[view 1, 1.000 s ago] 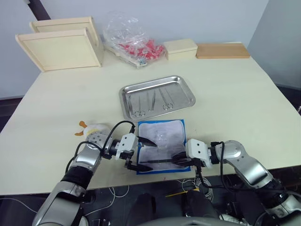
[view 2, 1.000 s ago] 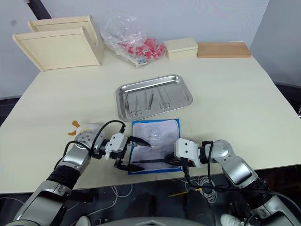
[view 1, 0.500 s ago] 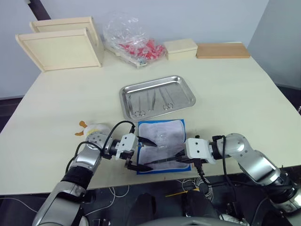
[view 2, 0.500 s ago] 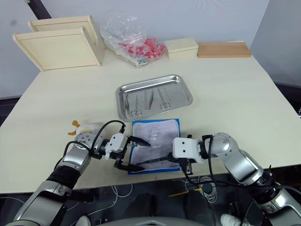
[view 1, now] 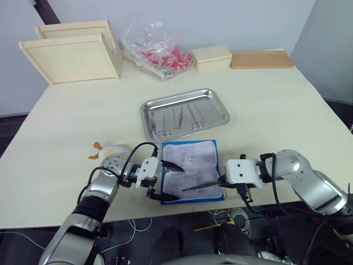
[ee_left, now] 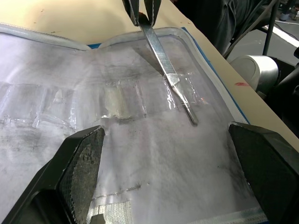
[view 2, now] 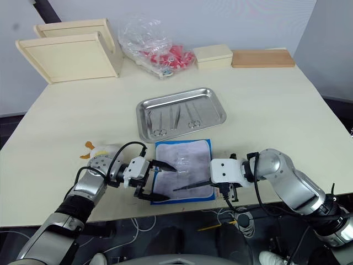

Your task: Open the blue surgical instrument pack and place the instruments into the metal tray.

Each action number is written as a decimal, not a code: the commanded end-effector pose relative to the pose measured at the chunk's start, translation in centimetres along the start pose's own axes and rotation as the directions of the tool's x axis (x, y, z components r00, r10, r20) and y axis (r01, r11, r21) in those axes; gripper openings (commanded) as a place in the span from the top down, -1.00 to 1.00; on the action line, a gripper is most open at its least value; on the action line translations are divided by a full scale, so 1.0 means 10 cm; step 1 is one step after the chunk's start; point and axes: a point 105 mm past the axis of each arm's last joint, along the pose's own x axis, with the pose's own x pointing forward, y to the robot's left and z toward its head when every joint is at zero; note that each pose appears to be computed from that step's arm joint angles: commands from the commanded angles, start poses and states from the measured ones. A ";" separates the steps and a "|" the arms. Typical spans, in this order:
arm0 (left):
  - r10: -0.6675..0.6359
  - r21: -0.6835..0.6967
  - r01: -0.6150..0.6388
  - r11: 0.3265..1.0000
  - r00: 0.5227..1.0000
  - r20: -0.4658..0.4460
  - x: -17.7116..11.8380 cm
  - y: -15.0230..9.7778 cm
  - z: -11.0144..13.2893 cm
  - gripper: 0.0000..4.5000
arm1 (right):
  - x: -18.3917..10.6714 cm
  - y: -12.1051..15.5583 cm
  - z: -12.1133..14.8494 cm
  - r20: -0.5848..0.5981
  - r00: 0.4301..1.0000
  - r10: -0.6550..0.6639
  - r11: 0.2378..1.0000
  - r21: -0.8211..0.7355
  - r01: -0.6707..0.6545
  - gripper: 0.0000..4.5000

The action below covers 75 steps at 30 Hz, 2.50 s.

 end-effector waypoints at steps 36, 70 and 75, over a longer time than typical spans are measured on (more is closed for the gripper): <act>-0.114 -0.154 0.098 0.983 0.989 -0.095 0.11 -0.31 -0.40 -1.00 | -0.83 -0.67 0.12 0.088 0.908 -0.410 0.895 0.232 0.382 0.96; -0.088 -0.153 0.073 0.986 0.991 -0.098 0.09 -0.30 -0.37 -1.00 | -0.07 -2.00 -0.02 -0.206 0.613 -0.763 0.333 0.688 0.645 0.96; -0.084 -0.155 0.068 0.986 0.992 -0.099 0.08 -0.31 -0.37 -1.00 | 0.11 -2.04 -0.05 -0.252 0.616 -0.747 0.257 0.744 0.617 0.96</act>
